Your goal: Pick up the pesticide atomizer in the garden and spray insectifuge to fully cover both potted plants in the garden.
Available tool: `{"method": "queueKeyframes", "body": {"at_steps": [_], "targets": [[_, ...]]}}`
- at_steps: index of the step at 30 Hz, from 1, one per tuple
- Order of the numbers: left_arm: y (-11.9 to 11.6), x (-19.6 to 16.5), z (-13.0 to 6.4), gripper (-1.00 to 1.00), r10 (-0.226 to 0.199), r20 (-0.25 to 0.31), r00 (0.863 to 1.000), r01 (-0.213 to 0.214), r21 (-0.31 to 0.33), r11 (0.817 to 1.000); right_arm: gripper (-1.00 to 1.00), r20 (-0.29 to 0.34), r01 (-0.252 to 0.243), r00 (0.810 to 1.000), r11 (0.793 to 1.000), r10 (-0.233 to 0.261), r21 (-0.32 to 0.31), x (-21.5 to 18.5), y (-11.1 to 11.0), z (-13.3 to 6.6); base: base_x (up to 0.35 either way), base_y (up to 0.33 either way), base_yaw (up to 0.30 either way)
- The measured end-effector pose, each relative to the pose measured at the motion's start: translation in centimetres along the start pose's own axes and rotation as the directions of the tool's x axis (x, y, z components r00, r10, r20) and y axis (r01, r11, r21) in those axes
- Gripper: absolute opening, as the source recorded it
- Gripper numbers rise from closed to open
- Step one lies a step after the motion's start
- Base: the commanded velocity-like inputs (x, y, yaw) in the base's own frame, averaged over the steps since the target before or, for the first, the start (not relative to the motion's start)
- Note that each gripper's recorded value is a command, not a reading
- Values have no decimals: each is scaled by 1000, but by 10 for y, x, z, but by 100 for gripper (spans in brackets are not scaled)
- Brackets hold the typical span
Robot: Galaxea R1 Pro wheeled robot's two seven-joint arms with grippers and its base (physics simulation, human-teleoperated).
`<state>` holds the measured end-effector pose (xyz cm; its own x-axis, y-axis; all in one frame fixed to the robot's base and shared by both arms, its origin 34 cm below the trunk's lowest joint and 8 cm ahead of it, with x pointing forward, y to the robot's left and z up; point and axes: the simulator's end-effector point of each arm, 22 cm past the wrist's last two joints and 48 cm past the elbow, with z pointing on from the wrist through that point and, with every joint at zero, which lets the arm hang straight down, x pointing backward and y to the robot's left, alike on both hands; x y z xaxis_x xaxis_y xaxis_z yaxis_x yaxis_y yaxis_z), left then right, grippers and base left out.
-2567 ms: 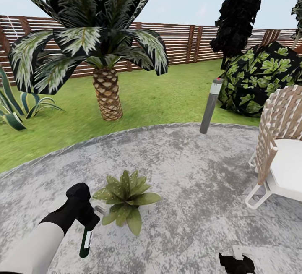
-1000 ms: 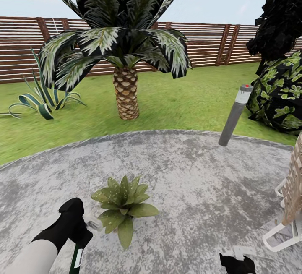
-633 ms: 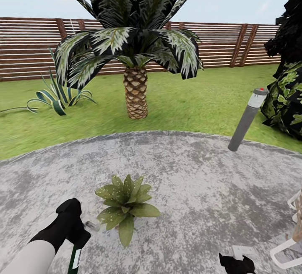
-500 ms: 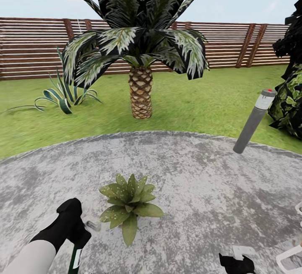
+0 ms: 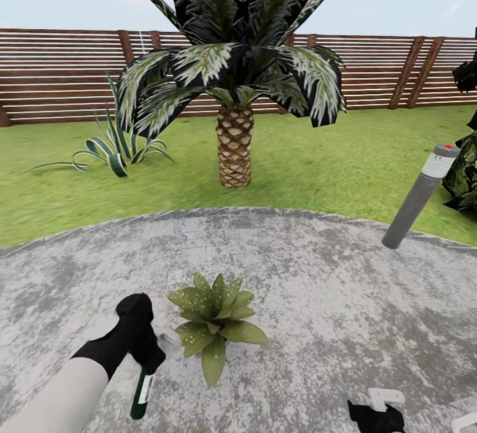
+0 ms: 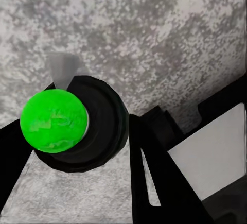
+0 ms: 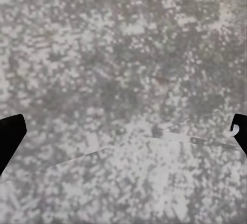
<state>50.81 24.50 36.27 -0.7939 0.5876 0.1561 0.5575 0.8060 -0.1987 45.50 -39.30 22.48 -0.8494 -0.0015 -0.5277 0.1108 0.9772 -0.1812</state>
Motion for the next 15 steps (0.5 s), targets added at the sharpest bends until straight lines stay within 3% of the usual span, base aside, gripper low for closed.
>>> {"method": "queueKeyframes", "body": {"at_steps": [6, 8, 15], "targets": [[-2, -37, -30, -100, 44, 16, 999, -44, -27, 999, 100, -1, 3, 1000, 1000, -3, 4, 0, -3, 0, 0, 0, 0], [-16, -44, -38, -100, 52, 9, 999, -52, 39, 998, 100, -1, 4, 1000, 1000, -4, 4, 0, -4, 0, 0, 0, 0], [-15, -34, -36, -100, 38, -11, 999, -38, 58, 998, 100, 0, 2, 1000, 1000, -2, 4, 0, -3, 0, 0, 0, 0]]}}
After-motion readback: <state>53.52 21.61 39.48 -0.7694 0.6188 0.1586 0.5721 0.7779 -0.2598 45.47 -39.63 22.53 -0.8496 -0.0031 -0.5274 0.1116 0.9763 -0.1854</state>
